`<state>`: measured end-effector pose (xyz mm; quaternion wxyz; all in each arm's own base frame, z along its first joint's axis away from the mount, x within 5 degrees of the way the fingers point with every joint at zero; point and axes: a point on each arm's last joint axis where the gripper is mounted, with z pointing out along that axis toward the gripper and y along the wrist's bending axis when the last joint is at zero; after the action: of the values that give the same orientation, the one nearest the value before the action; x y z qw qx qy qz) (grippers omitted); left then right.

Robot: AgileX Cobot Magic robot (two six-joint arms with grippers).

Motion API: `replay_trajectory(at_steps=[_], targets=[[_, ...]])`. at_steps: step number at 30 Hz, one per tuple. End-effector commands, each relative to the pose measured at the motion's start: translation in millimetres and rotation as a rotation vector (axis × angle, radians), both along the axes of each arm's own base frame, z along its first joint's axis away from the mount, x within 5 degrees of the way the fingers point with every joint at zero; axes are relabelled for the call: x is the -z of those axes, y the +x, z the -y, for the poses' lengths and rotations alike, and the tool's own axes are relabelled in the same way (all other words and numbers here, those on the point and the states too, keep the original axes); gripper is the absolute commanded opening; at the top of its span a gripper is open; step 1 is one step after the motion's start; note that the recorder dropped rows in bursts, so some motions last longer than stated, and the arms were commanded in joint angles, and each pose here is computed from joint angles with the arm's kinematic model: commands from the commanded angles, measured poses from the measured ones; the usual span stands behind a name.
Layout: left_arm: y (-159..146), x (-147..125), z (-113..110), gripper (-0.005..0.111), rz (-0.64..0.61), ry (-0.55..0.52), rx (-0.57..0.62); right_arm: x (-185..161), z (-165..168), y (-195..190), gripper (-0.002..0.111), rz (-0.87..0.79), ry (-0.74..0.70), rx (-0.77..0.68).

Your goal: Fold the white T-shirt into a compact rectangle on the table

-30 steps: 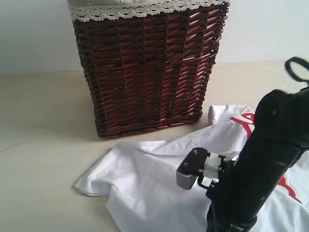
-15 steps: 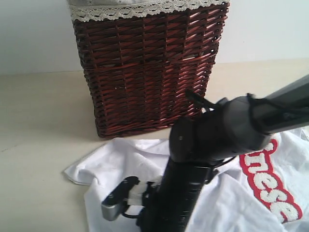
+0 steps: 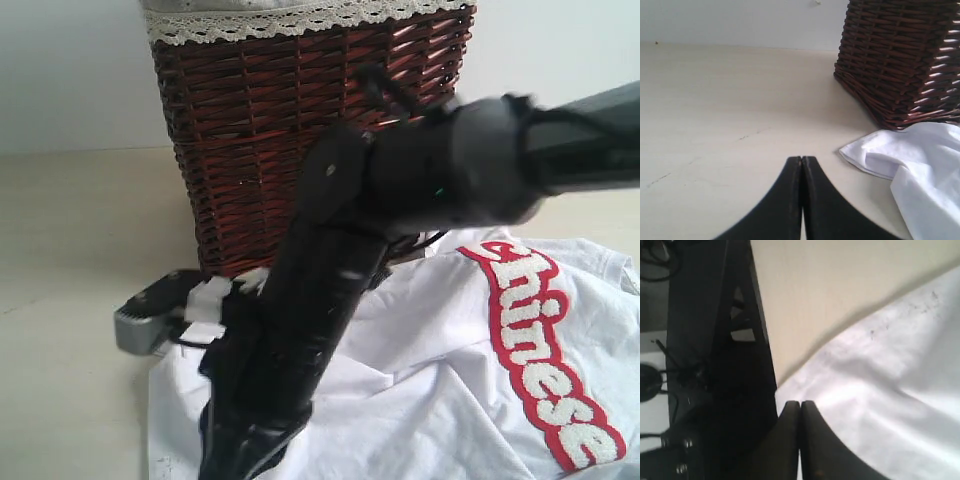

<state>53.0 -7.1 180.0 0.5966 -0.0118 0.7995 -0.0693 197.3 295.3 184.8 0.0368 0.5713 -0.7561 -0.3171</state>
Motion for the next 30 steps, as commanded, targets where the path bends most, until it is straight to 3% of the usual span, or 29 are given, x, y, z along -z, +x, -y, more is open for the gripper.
replay_trajectory(at_steps=[1,6,13,21,30], targets=[[-0.3,-1.0,0.5,0.000,0.012,-0.004,0.008,-40.7,57.9,11.9,0.000,0.189,-0.040,-0.035],[-0.3,-1.0,0.5,0.000,0.012,-0.004,0.008,-42.2,153.3,36.9,0.000,0.337,-0.187,0.096],[-0.3,-1.0,0.5,0.000,0.012,-0.004,0.008,27.6,270.3,60.3,0.000,0.464,-0.383,0.501],[-0.3,-1.0,0.5,0.000,0.012,-0.004,0.008,73.1,326.6,70.4,0.000,0.485,-0.487,0.650],[-0.3,-1.0,0.5,0.000,0.012,-0.004,0.008,82.3,383.1,66.0,0.000,0.547,-0.593,0.695]])
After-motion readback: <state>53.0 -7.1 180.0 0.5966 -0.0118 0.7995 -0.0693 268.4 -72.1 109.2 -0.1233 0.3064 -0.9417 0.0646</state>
